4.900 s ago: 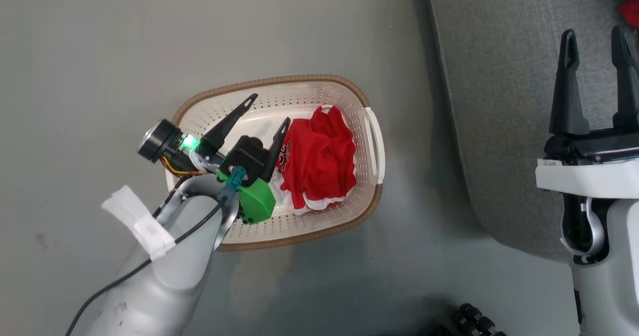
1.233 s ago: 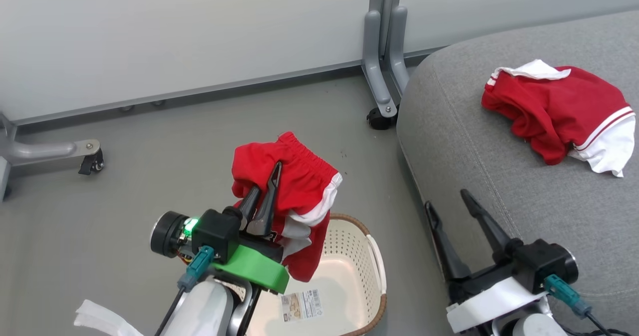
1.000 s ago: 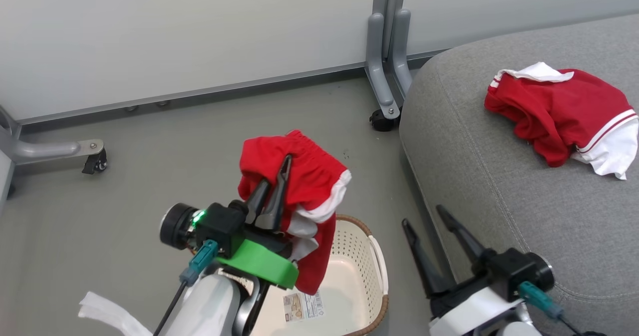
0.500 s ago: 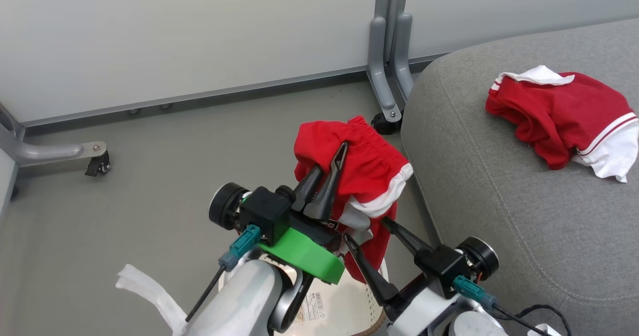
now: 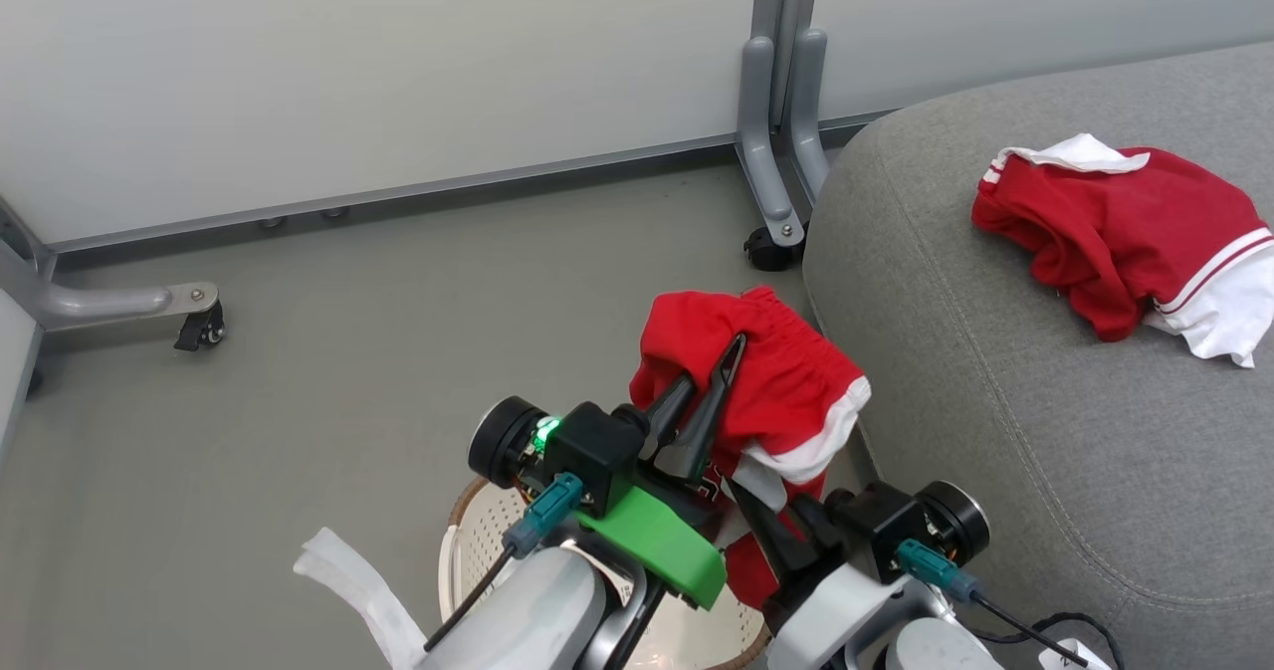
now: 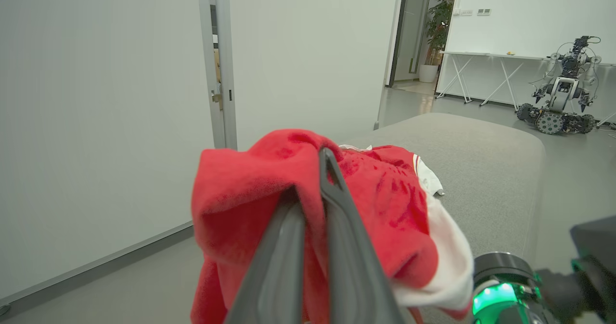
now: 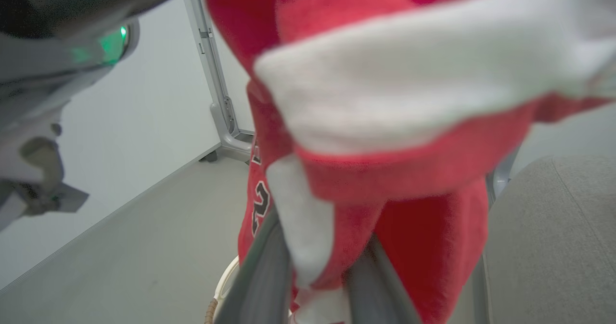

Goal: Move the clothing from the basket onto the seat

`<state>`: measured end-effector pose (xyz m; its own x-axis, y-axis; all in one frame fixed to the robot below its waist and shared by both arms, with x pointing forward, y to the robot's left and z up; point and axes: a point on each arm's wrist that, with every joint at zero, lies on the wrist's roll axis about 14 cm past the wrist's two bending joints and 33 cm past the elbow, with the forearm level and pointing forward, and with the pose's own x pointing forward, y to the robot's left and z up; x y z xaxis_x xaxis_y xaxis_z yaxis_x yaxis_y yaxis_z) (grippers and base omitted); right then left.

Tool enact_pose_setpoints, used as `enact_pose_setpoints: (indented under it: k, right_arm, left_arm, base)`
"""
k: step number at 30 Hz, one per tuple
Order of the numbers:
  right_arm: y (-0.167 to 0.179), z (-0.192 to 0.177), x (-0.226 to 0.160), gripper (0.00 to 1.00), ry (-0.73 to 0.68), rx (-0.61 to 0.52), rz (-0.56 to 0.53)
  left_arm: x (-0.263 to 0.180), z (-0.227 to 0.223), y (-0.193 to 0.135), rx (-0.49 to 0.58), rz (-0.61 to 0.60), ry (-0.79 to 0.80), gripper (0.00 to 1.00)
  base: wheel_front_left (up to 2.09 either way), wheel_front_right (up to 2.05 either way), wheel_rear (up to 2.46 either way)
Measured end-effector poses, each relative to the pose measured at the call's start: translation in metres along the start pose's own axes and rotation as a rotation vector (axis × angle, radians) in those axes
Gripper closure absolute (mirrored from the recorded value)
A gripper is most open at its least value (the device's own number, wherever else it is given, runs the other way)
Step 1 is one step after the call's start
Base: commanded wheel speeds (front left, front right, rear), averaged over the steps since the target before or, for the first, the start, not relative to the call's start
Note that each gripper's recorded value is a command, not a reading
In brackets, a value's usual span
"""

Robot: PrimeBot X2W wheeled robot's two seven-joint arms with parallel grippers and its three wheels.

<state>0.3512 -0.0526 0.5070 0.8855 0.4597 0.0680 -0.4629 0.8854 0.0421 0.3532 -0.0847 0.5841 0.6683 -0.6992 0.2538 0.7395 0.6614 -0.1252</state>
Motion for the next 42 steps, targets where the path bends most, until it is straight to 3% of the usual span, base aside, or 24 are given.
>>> enact_pose_setpoints:
  k: [21, 22, 42]
  right_arm:
    - [-0.032, -0.007, -0.011, 1.0, 0.013, 0.049, -0.105]
    - [-0.034, -0.008, -0.01, 1.0, 0.011, 0.057, -0.116]
    - [-0.047, -0.009, -0.009, 1.0, 0.011, 0.074, -0.164]
  left_arm:
    - [-0.012, -0.049, 0.025, 0.026, 0.054, 0.147, 1.0]
    - [-0.013, -0.053, 0.027, 0.03, 0.059, 0.159, 0.0]
    - [-0.014, -0.056, 0.044, 0.059, 0.096, 0.168, 0.0]
  base:
    - [0.0, 0.0, 0.0]
    - [0.0, 0.0, 0.0]
    - [0.0, 0.0, 0.0]
